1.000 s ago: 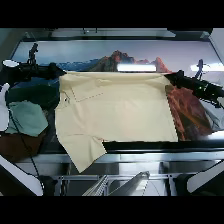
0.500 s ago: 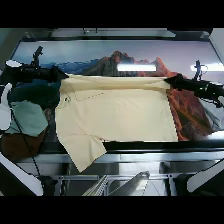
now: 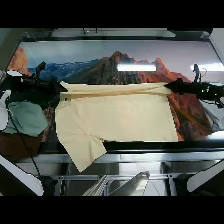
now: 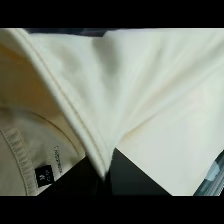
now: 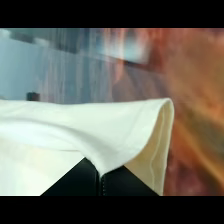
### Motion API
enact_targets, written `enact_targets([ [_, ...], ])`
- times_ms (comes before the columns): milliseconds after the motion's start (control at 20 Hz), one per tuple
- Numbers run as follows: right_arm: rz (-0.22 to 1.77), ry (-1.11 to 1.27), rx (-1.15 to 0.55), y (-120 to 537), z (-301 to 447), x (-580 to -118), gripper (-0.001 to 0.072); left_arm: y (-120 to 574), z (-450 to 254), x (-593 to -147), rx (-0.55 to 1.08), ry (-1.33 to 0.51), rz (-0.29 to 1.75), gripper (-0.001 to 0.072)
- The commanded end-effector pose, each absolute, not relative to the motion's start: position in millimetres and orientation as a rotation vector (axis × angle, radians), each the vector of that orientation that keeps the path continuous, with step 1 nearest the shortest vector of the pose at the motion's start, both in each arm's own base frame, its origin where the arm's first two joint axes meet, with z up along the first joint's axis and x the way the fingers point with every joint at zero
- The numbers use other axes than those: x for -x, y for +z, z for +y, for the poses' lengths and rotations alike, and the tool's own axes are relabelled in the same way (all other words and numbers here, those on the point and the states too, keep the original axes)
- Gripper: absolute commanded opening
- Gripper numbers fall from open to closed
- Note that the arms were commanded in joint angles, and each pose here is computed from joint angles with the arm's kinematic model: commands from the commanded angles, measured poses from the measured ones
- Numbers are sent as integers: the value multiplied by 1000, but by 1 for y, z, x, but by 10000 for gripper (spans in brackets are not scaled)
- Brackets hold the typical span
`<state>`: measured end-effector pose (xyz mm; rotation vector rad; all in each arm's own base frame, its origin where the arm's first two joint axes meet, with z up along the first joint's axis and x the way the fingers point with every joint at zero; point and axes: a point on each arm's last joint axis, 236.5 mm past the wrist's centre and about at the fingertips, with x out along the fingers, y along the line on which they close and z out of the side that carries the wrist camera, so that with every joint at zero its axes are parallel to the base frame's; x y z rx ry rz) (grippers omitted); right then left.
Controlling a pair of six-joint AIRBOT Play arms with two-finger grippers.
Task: Fold the shirts.
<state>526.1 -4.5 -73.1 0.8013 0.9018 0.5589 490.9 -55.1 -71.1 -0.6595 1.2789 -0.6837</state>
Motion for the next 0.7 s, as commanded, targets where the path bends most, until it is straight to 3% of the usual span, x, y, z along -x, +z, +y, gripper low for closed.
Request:
enact_targets([
  [0,944,554,-793,-83,-4,-520,15,-81,-56,-481,669,-682,1311,17],
  [550,973,580,-794,-92,9,-516,25,-101,-56,-477,687,-646,1316,17],
  [600,973,579,-794,-92,9,-516,98,-99,-58,-473,689,-662,1326,19],
  [650,973,580,-794,-91,9,-516,226,-97,-59,-470,692,-674,1334,21],
])
